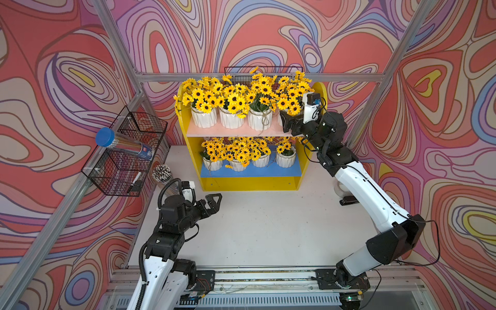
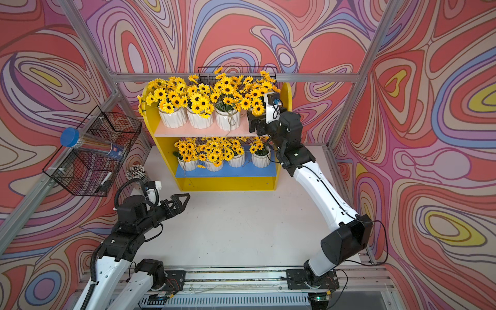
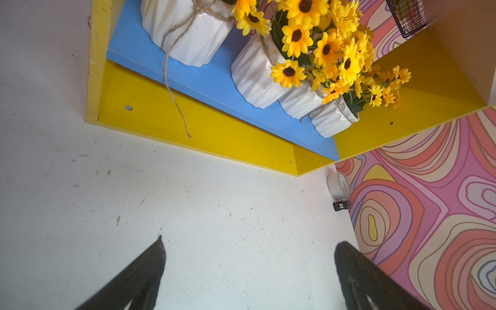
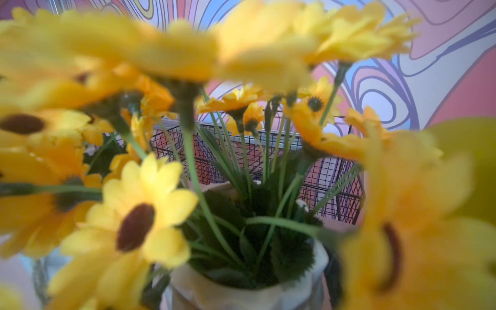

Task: Take the sunflower pots off the shelves
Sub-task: Pick up the sunflower pot from the shelf.

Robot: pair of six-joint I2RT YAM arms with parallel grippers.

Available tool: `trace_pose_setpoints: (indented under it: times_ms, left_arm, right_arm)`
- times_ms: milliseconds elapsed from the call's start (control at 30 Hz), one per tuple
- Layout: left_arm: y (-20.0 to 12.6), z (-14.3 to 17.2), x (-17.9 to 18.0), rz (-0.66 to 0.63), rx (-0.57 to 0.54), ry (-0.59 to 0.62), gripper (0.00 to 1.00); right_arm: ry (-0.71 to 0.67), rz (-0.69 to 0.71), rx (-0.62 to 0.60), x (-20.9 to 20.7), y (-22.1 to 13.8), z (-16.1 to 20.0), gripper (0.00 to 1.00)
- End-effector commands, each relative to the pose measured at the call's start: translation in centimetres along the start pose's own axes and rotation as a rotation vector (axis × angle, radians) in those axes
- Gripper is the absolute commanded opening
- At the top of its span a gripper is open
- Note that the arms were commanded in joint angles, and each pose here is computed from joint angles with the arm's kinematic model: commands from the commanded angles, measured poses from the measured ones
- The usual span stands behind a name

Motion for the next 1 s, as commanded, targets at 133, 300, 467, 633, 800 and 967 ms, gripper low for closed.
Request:
trace_pose_setpoints:
  times_ms: [133, 300, 467, 633, 800, 967]
  left_arm:
    - [-0.6, -0.5, -0.9, 0.033, -0.023, 0.023, 1.0]
    - [-0.7, -0.6, -0.9, 0.03, -0.032, 0.025, 1.0]
    - [-0.5, -0.6, -0.9, 0.03, -0.027, 0.022, 1.0]
    - [-0.6, -0.6, -0.9, 0.032, -0.033, 0.025, 1.0]
    - [-0.5, -0.5, -0.9, 0.032, -0.026, 0.023, 1.0]
    - [-0.7, -0.6, -0.9, 0.031, -0.03, 0.026, 0.99]
  right_arm:
    - [-0.042, 0.086, -0.015, -2.0, 0.2, -1.3, 0.98]
    - [-0.027, 0.088, -0.04, -2.0, 0.4, -1.4, 0.98]
    - [-0.022, 0.109, -0.042, -2.3, 1.0, -1.6, 0.98]
    - [-0.051, 0.138, -0.019, -2.5, 1.5, -1.1, 0.96]
    - [-0.072, 0.141, 0.012, -2.5, 1.7, -0.2, 0.89]
    - [-0.068, 0.117, 0.001, -2.2, 1.4, -0.3, 0.81]
Point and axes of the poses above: each gripper's point midway between its finger pads, its own y axis out along the fingers, its own x axis along the line the jaws close on, z = x × y, the point moved 6 cm from there along -y, back along the fingers, and after that the axes turned 2 degrees about -y, right-handed, at the moved point
